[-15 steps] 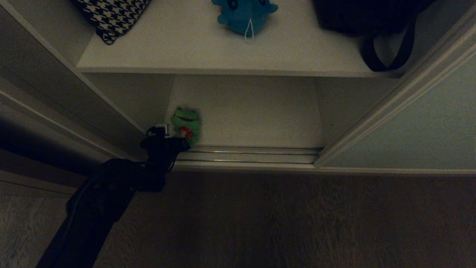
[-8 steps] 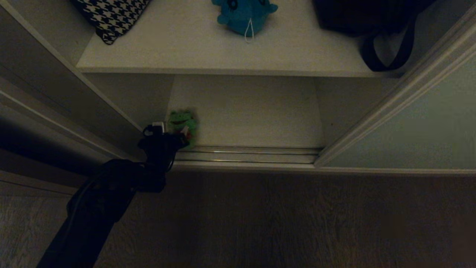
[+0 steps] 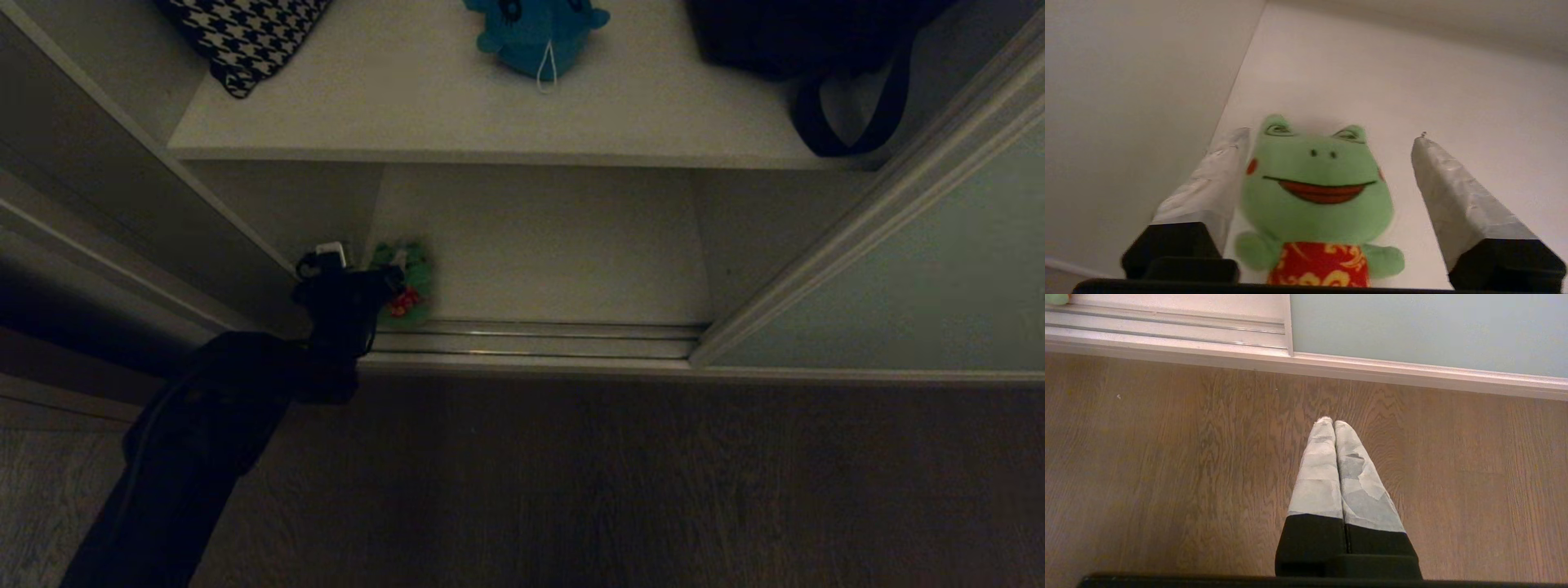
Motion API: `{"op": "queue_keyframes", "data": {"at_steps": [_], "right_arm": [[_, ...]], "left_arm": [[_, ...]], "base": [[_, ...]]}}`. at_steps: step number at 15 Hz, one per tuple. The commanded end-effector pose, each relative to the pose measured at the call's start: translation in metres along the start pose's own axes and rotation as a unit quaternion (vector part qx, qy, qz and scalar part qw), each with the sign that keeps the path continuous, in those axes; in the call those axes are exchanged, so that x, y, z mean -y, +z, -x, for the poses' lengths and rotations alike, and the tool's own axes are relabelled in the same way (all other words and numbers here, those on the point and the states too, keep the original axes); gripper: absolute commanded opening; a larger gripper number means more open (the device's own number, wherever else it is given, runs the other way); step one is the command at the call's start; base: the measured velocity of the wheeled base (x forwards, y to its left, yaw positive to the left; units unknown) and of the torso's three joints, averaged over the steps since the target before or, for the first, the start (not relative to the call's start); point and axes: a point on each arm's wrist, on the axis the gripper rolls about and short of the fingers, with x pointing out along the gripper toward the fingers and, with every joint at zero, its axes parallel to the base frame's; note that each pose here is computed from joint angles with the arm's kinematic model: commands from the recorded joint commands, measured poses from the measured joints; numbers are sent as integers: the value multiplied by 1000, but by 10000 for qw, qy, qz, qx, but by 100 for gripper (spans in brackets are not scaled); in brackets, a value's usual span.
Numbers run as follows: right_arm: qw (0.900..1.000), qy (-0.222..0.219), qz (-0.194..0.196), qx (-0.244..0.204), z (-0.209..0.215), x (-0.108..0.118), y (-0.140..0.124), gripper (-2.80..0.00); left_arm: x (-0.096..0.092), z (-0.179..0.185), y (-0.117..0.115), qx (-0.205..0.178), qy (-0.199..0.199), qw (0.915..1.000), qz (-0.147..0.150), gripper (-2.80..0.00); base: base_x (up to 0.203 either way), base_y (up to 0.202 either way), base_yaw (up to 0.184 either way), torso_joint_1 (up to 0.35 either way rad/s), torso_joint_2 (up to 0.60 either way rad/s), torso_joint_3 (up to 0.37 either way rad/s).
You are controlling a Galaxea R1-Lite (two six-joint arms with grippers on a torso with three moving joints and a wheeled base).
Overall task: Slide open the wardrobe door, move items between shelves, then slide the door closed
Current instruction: Place the green doll on the lower shelf
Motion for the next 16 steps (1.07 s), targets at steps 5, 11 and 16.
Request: {"op": "queue_keyframes", "data": {"at_steps": [5, 11, 16], "right_arm": [[10000, 9, 4, 16, 0, 0, 0, -280], [10000, 9, 4, 12, 0, 0, 0, -280], [10000, 9, 4, 16, 0, 0, 0, -280]], "left_arm": [[6, 1, 33, -1448, 149, 9888, 343, -280], [9, 28, 55, -2843, 112, 9574, 502, -280], [3, 49, 10, -4194, -128, 9074, 238, -280]], "base": [[0, 0, 0, 0, 0, 0], [0, 0, 0, 0, 0, 0], [0, 0, 0, 0, 0, 0]]}}
